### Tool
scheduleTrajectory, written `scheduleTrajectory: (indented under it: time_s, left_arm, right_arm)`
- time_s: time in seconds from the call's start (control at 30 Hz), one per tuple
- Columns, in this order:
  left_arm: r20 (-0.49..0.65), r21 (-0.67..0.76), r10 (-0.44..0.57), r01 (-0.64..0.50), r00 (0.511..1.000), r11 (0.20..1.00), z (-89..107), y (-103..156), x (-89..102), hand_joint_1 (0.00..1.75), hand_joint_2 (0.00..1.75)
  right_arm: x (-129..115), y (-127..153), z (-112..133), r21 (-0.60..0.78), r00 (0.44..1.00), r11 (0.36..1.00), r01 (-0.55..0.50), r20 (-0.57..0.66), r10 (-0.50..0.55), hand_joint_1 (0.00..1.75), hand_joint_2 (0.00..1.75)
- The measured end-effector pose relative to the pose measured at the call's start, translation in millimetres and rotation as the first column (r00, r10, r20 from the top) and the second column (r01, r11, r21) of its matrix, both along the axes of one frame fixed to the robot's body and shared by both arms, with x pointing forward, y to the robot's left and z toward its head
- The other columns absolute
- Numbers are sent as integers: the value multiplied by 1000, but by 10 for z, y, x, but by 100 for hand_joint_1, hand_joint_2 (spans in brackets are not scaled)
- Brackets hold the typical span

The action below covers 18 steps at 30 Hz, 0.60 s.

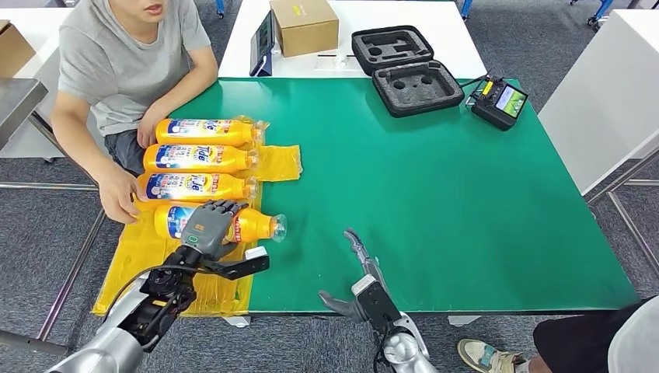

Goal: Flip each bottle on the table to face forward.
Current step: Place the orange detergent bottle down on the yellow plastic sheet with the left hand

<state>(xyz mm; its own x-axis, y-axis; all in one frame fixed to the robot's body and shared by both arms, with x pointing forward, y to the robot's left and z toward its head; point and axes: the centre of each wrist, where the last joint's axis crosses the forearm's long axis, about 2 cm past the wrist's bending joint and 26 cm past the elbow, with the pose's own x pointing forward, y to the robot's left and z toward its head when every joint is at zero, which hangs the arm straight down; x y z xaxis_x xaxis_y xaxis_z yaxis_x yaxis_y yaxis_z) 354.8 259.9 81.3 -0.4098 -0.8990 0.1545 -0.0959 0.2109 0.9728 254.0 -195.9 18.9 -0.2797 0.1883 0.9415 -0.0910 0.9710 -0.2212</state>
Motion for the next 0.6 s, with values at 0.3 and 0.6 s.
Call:
scheduleTrajectory:
  time_s: [0.3, 0.6]
  left_arm:
    - [1, -11, 39, -39, 999, 999, -31, -69, 68, 174, 175]
    - [-19, -27, 116, -117, 993, 993, -75, -147, 101, 171, 175]
  right_arm:
    - [-4, 1, -10, -3, 1000, 1000, 4, -3, -4, 0, 175]
    - [-89, -26, -70, -2, 999, 1000, 26, -24, -26, 0, 175]
